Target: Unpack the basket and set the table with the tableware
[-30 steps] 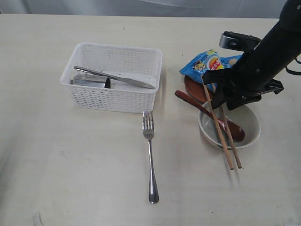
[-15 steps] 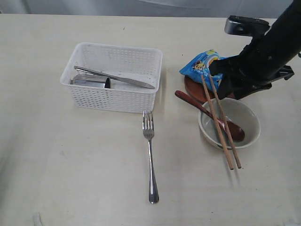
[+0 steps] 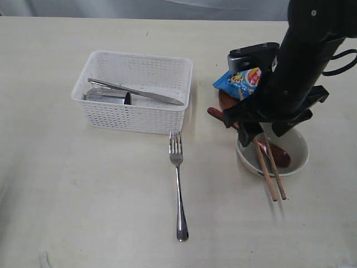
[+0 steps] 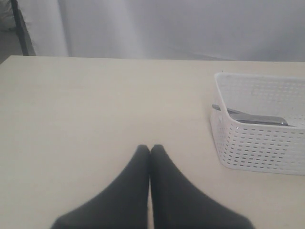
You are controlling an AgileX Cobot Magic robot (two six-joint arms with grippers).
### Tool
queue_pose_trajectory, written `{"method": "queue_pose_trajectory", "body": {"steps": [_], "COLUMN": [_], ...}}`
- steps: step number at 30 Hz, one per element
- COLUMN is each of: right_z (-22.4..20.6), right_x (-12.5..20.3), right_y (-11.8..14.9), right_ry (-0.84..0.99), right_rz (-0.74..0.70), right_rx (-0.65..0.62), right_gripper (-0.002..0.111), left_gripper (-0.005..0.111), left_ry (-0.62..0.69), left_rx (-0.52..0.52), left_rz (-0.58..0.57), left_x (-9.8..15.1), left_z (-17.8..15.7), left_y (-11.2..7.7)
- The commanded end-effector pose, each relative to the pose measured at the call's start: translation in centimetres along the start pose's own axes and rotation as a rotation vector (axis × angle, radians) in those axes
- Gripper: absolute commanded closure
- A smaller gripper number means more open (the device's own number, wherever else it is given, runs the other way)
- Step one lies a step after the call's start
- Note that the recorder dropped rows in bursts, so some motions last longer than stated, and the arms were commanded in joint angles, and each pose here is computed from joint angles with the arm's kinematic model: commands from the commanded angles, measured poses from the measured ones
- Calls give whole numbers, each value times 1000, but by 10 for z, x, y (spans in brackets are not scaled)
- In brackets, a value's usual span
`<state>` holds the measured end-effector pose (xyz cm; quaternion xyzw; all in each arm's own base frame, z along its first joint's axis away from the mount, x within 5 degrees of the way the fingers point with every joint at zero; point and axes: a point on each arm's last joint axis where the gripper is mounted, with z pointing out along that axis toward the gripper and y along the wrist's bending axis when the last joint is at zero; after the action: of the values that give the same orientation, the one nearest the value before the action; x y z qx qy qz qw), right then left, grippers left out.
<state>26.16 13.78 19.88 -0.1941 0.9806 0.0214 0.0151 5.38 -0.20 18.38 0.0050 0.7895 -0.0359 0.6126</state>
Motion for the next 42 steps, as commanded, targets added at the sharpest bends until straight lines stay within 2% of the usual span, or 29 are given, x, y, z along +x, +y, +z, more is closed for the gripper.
{"method": "queue_pose_trajectory", "body": {"steps": [1,13,16,18,38,42], "right_z": [7,26,26,26,25,25], "right_x": [-4,-3,-3,-2,-3,-1], "right_y": [1,7,3,3,2,2], "right_ry": [1,66,67,68,68,92], "right_rz": [70,47,22,21,30,8], "right_rx": [62,71,109,112,122,126], "right_gripper": [44,53,70,77,78,71], "left_gripper": [107,107,107,107,107,107], "left_ry": [0,0,0,0,0,0], "left_rx": [-4,-4,-4,-4,-4,-4], "left_rz": [1,1,1,1,1,1], "left_x": [1,1,1,1,1,1], "left_z": [0,0,0,0,0,0], "left_y": [0,0,0,0,0,0]}}
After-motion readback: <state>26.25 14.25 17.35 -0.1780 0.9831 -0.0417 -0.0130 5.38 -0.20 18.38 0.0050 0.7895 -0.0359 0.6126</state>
